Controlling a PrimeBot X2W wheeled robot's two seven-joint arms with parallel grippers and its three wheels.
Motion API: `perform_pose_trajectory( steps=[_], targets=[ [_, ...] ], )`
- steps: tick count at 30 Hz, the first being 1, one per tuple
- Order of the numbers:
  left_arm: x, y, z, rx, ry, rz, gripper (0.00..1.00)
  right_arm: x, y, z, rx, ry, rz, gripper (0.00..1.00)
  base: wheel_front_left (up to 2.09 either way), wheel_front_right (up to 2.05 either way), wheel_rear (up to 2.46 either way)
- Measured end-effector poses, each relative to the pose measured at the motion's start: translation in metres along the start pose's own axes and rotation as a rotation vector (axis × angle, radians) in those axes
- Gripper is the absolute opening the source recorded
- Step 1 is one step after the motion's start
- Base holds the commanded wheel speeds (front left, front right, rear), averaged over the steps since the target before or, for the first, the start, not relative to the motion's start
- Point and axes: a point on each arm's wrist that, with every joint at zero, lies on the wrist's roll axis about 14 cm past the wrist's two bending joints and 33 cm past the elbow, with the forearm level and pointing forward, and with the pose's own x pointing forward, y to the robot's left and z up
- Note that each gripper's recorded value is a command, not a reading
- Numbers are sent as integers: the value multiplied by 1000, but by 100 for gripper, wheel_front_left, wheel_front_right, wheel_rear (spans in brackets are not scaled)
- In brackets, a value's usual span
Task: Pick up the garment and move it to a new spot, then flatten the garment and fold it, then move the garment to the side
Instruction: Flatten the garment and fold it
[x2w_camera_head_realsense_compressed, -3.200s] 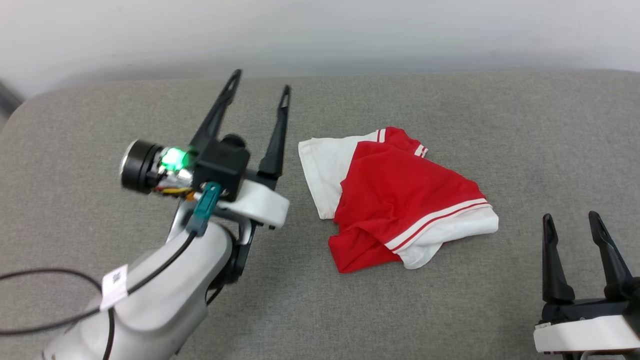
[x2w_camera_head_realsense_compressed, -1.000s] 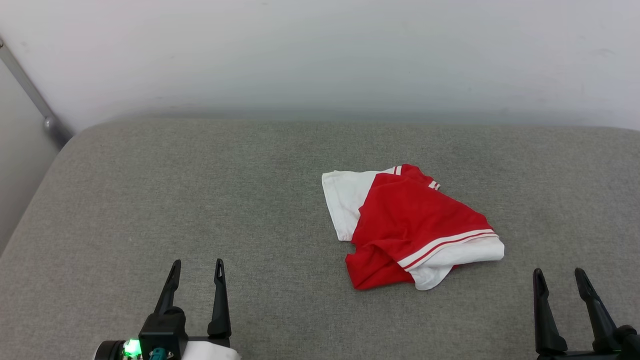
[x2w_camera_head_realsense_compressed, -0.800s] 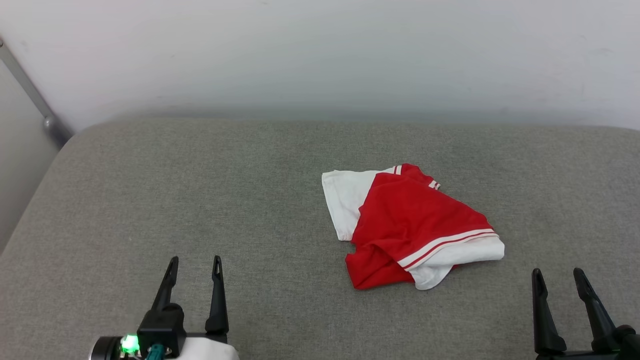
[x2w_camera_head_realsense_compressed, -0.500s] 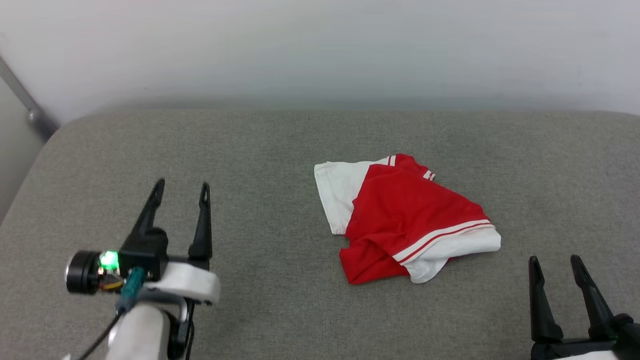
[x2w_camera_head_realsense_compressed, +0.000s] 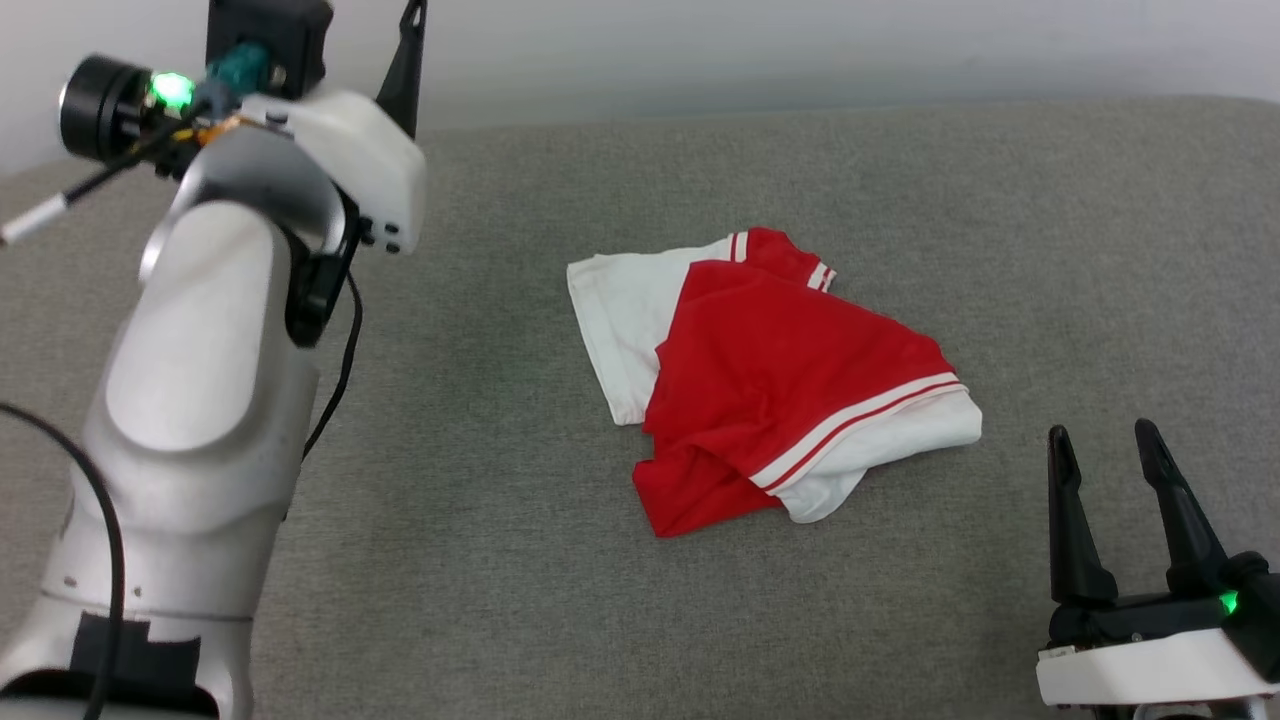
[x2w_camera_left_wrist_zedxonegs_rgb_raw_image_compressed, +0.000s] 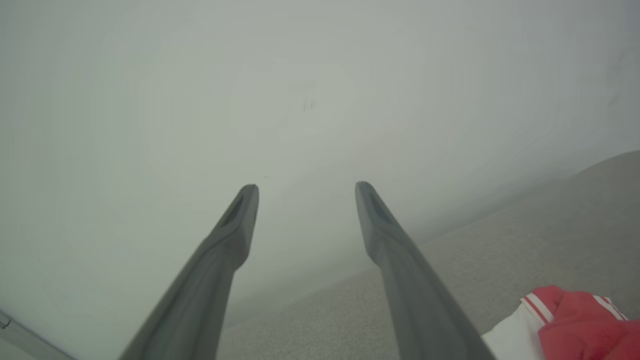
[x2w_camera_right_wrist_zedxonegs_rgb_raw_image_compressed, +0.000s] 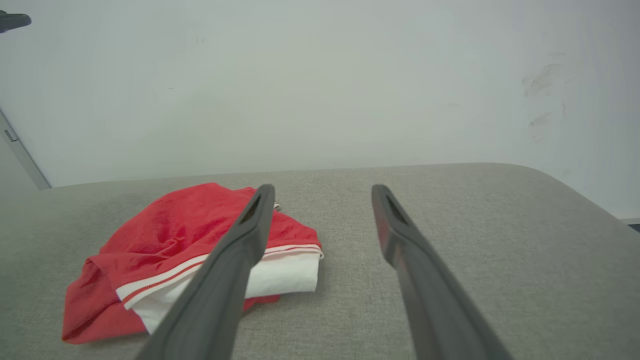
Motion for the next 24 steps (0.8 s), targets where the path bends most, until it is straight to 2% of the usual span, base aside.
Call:
perform_pose_trajectory(
  steps=[4, 8, 12, 19, 24],
  targets=[
    [33, -38, -11, 16, 137, -155, 100, 7, -6, -8, 2, 19, -18, 100, 0, 0, 0],
    [45, -66, -44, 58, 357, -297, 100, 13, -12, -18, 4, 41, -37, 100, 0, 0, 0],
    [45, -94, -76, 106, 558, -437, 100, 18, -20, -25, 5, 56, -59, 100, 0, 0, 0],
    [27, -121, -140, 217, 885, -615, 100, 30, -31, -36, 4, 73, -88, 100, 0, 0, 0],
    [12, -133, -180, 315, 1041, -710, 100, 34, -41, -42, -2, 86, -115, 100, 0, 0, 0]
  ],
)
